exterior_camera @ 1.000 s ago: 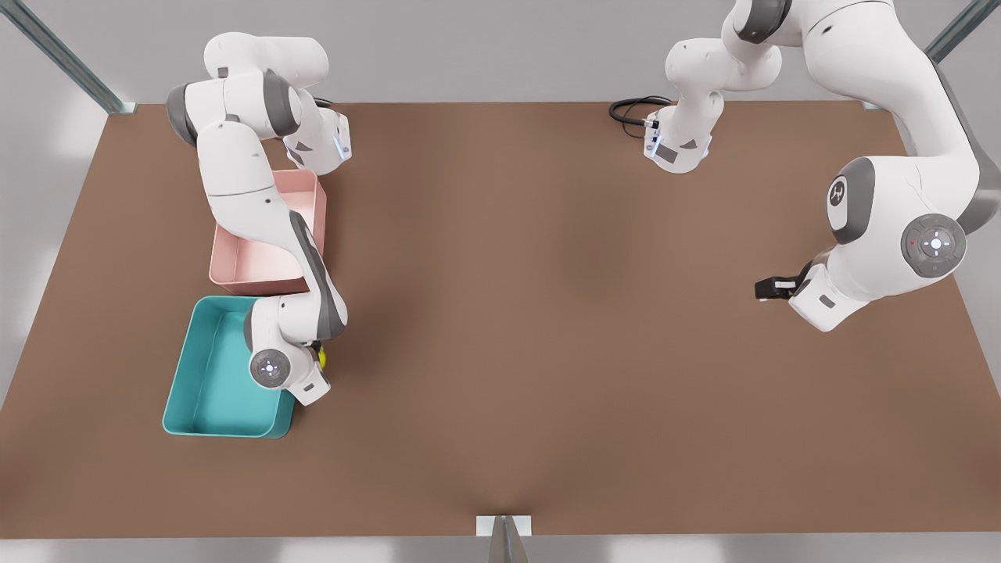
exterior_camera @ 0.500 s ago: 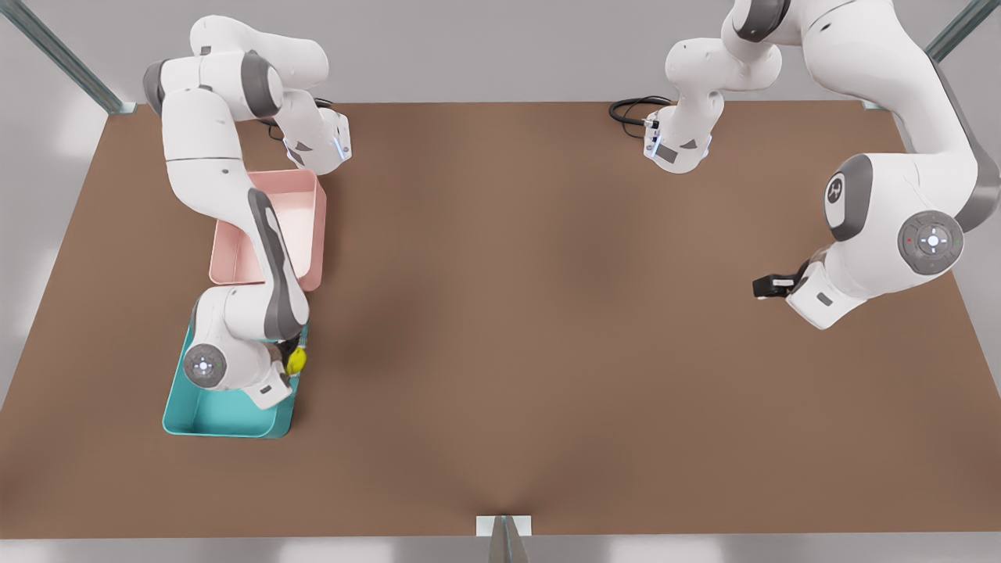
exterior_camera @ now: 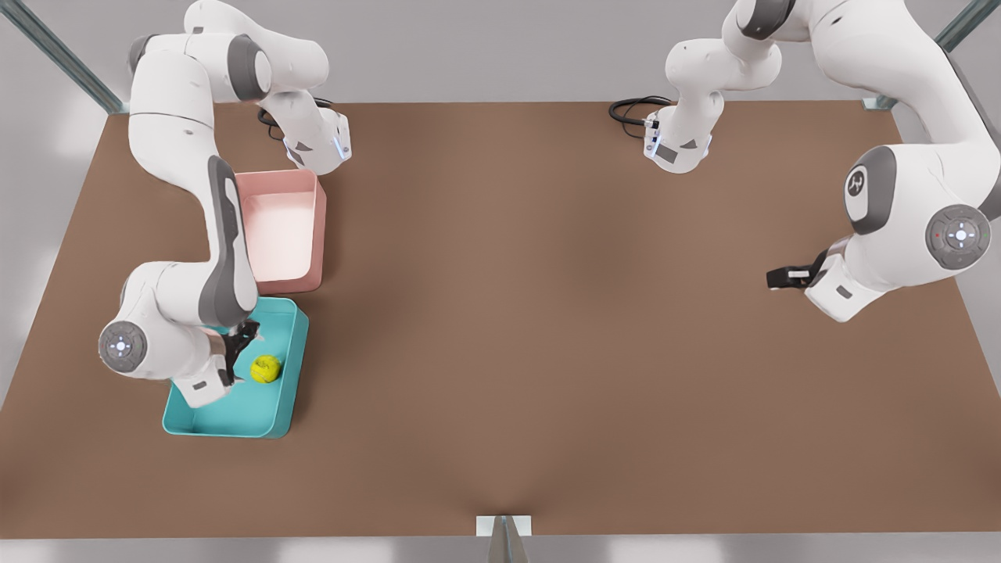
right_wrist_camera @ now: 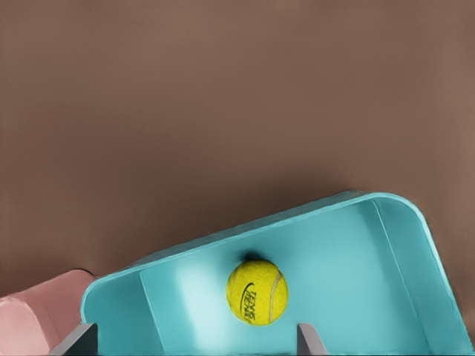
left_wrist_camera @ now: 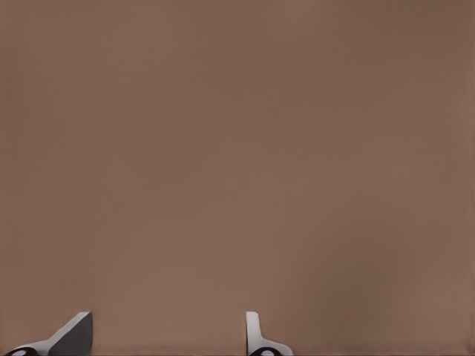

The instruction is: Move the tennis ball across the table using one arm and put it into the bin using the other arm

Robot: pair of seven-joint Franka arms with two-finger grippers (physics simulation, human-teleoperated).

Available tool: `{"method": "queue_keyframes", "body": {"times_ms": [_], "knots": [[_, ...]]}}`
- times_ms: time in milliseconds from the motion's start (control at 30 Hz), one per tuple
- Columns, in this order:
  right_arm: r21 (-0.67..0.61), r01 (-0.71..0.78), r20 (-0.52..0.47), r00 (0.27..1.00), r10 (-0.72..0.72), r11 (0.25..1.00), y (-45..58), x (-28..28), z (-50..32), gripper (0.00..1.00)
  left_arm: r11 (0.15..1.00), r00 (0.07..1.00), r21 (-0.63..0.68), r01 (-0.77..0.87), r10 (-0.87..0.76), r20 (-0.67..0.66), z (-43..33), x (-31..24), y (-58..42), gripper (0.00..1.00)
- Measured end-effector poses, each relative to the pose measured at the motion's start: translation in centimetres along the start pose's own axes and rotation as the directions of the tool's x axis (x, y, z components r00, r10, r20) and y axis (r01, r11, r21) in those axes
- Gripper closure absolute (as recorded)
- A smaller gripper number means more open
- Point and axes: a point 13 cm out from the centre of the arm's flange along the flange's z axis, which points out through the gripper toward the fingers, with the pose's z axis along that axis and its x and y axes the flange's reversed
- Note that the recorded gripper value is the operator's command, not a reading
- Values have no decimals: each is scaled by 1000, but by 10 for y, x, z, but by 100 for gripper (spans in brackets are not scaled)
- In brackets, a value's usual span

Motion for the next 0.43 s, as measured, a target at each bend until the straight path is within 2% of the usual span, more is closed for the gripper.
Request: {"method": "queue_keyframes", "body": {"times_ms": [100,167,300,433], "knots": [[131,-101,-20,994,104,986,38,21,-114,0,1000,1000,21,-6,6,1,-6,5,-6,0],[150,-196,-9,980,200,969,73,46,-153,0,999,1000,31,-17,18,-5,-6,8,-13,0],[117,-395,-5,917,399,911,100,77,-169,0,999,1000,39,-22,23,-13,-6,11,-16,0],[89,-536,-14,842,539,840,107,89,-168,0,999,1000,41,-24,25,-15,-8,13,-17,0]]}}
